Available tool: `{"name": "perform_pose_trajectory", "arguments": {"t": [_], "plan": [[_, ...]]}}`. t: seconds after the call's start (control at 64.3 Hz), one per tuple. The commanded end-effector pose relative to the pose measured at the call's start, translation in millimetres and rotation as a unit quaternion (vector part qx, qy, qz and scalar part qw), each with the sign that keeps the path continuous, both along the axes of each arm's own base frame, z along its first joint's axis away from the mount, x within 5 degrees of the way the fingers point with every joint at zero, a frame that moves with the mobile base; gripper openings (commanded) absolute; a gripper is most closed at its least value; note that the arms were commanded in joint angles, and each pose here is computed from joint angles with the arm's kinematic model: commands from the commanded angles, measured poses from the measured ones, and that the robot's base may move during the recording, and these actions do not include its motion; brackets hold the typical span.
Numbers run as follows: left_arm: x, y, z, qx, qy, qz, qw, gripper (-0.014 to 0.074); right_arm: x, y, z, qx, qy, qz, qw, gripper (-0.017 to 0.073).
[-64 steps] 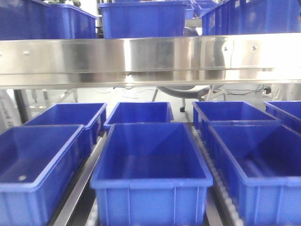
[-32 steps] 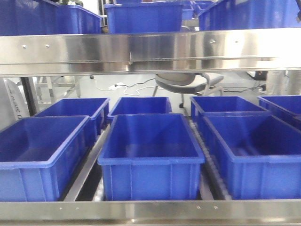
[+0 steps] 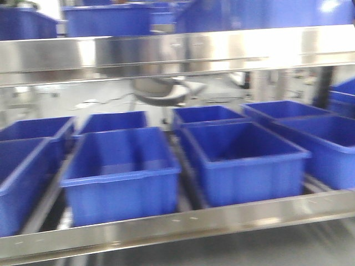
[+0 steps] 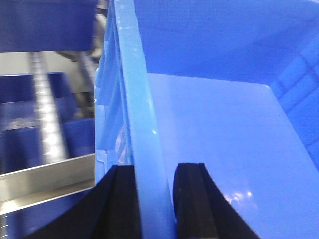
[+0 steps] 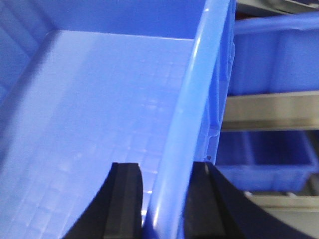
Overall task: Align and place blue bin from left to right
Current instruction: 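Back away from the rack and turn while holding the bin in both grippers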
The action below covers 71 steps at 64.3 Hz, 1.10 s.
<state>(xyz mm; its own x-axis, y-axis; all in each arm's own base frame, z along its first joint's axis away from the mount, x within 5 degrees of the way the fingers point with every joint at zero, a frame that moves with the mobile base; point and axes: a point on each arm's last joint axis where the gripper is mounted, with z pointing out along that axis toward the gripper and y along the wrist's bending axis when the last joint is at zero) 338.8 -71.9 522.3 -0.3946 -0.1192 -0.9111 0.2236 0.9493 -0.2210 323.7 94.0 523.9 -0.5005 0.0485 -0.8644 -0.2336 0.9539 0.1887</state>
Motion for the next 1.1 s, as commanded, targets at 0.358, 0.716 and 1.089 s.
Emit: {"name": "perform_pose_trajectory", "arguments": {"t": [0.358, 0.716, 1.089], "plan": [[-13.0, -8.5, 24.8, -0.050, -0.070, -0.026, 0.996, -0.0111, -9.8, 9.3, 21.3, 0.036, -0.070, 0.035, 0.996, -0.0067], [-13.0, -8.5, 24.8, -0.050, -0.070, -0.026, 0.996, -0.0111, -9.8, 9.3, 21.3, 0.036, -0.070, 0.035, 0.996, -0.0067], [-13.0, -8.5, 24.8, -0.050, -0.070, -0.026, 0.996, -0.0111, -9.8, 9.3, 21.3, 0.036, -0.070, 0.035, 0.996, -0.0067]]}}
